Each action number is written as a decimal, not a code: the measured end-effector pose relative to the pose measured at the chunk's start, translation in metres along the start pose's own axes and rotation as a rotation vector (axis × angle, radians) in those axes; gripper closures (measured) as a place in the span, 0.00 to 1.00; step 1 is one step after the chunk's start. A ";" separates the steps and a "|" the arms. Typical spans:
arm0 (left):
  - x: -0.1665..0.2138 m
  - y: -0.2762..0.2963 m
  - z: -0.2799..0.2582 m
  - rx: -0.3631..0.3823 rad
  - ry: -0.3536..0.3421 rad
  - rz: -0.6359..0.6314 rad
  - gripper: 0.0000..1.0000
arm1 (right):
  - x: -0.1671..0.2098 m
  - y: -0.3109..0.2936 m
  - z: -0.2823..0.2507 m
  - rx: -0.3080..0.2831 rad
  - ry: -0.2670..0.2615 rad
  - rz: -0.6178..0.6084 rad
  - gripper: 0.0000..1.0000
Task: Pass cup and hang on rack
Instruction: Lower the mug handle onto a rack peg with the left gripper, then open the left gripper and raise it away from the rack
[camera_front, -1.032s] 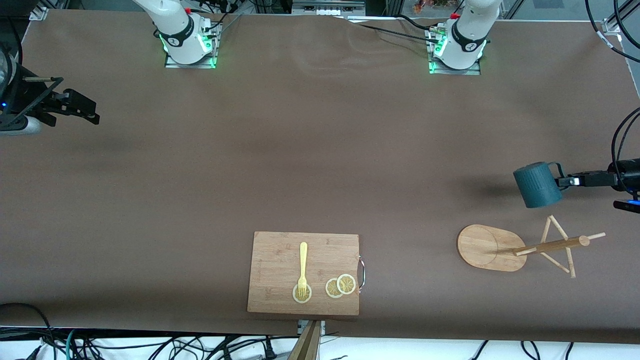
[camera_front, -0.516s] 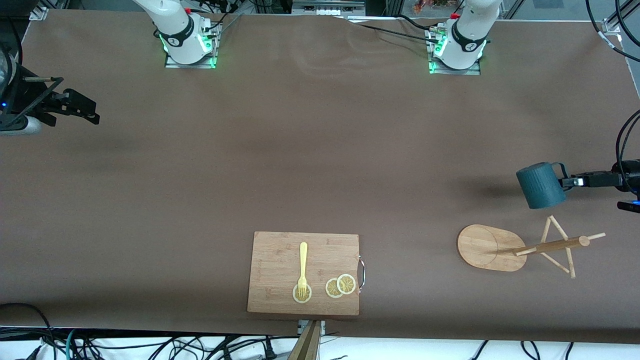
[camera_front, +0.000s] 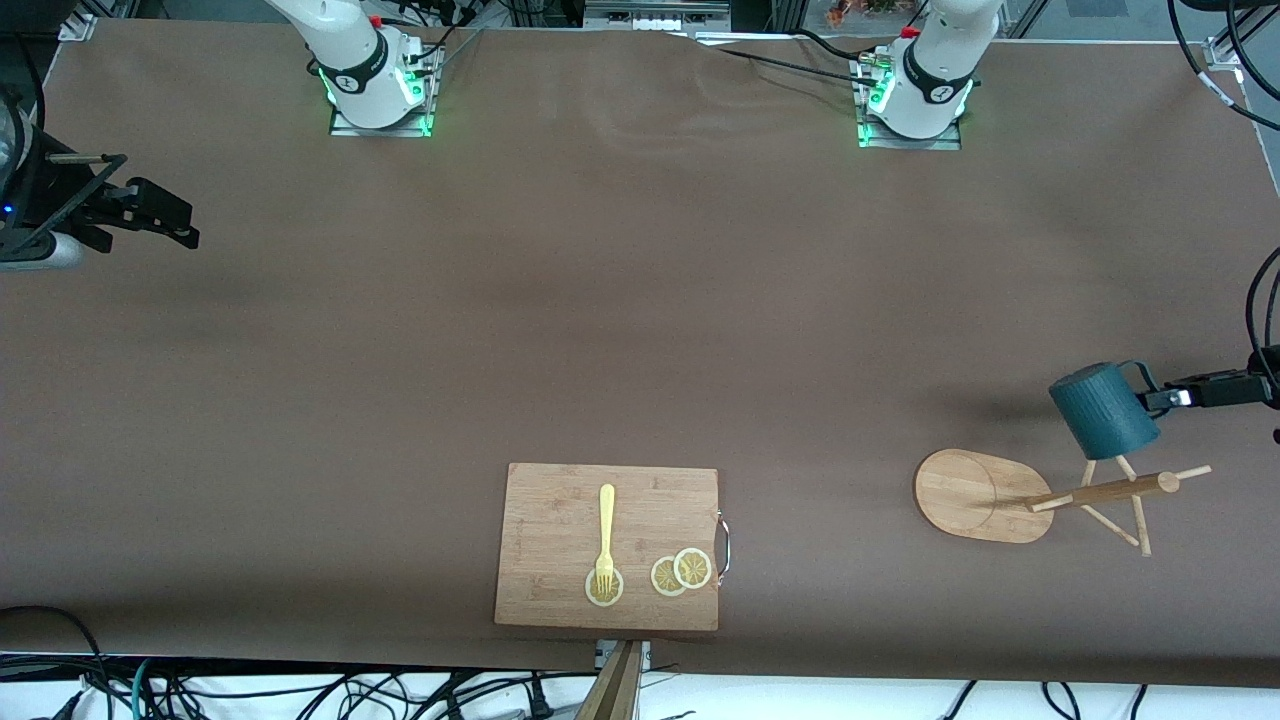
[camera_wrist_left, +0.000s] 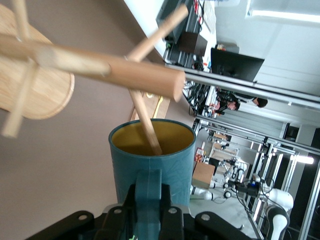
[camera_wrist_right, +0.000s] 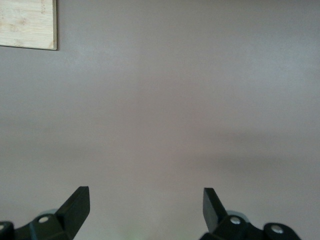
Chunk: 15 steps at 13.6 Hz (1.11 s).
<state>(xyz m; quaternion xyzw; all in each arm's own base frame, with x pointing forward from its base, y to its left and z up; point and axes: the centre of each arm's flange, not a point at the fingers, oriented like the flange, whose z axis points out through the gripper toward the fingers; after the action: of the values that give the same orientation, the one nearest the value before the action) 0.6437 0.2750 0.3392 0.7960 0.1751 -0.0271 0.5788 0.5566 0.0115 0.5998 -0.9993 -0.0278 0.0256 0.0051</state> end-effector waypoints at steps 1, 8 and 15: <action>0.004 -0.006 -0.002 -0.005 0.005 -0.002 0.79 | 0.000 0.000 0.000 0.000 0.000 0.000 0.00; 0.013 -0.027 -0.009 -0.029 0.025 -0.021 0.72 | 0.000 0.000 0.000 0.000 0.000 0.000 0.00; 0.001 -0.029 -0.033 0.220 -0.020 -0.002 0.01 | 0.000 0.000 0.000 0.000 0.000 0.000 0.00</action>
<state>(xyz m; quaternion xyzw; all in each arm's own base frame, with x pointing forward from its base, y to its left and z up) 0.6300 0.3139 0.3231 0.8543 0.1662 -0.0544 0.4895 0.5565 0.0115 0.5998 -0.9993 -0.0278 0.0259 0.0051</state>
